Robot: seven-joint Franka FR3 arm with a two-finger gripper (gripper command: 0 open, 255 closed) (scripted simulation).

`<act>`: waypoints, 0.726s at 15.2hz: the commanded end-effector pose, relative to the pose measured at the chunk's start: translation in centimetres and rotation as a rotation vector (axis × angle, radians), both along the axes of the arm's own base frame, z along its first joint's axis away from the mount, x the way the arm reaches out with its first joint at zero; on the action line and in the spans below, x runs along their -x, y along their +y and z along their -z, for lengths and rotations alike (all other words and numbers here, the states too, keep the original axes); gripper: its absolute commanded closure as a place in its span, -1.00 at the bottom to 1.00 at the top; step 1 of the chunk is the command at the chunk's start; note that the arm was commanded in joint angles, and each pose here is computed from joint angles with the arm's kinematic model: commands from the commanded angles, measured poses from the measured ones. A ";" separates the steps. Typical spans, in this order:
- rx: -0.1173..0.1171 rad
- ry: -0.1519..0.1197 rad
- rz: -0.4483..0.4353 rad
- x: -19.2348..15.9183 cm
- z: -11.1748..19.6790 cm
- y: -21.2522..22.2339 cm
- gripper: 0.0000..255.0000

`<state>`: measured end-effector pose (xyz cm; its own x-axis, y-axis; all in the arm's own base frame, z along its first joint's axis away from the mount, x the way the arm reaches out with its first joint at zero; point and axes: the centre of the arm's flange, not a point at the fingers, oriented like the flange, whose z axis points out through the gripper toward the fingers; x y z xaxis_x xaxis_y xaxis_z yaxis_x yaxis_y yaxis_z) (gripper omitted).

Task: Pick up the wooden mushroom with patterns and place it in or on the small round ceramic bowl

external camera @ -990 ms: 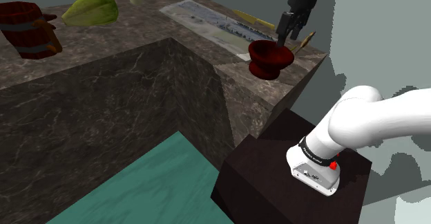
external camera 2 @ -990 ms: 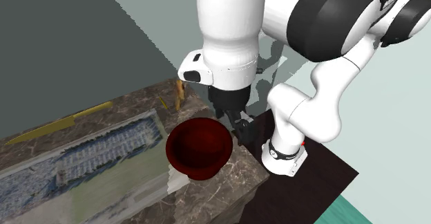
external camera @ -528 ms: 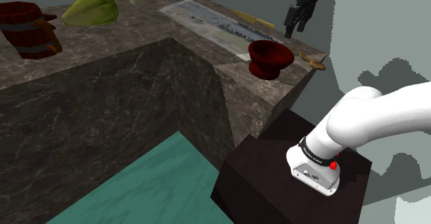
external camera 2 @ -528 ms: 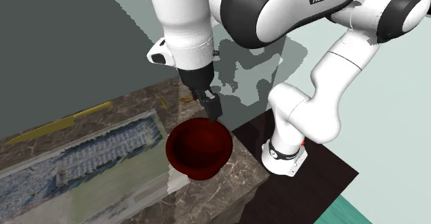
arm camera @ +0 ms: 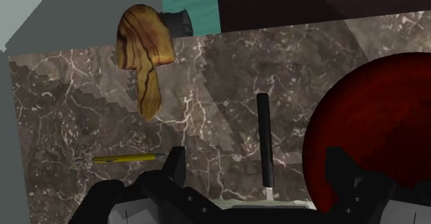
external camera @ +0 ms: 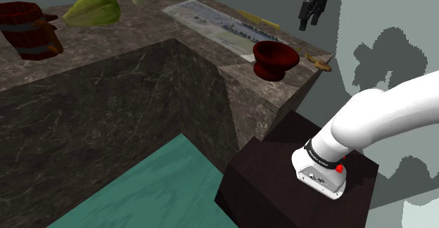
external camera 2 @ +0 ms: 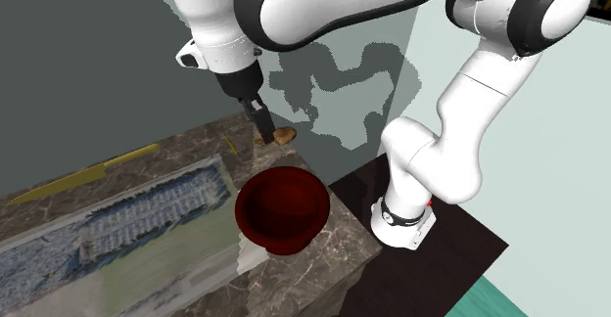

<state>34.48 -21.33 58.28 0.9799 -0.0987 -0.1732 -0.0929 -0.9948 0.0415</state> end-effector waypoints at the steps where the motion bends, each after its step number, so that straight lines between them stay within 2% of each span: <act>1: 0.005 0.014 0.005 -0.6 0.1 -2.5 -1.00; 6: 0.014 0.047 0.019 -1.7 0.2 -9.0 -1.00; 11: 0.014 0.049 0.020 -1.3 2.3 -9.5 -1.00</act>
<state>35.75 -30.79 56.62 0.9680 -0.1213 -0.2195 -0.1106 -0.9920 0.0603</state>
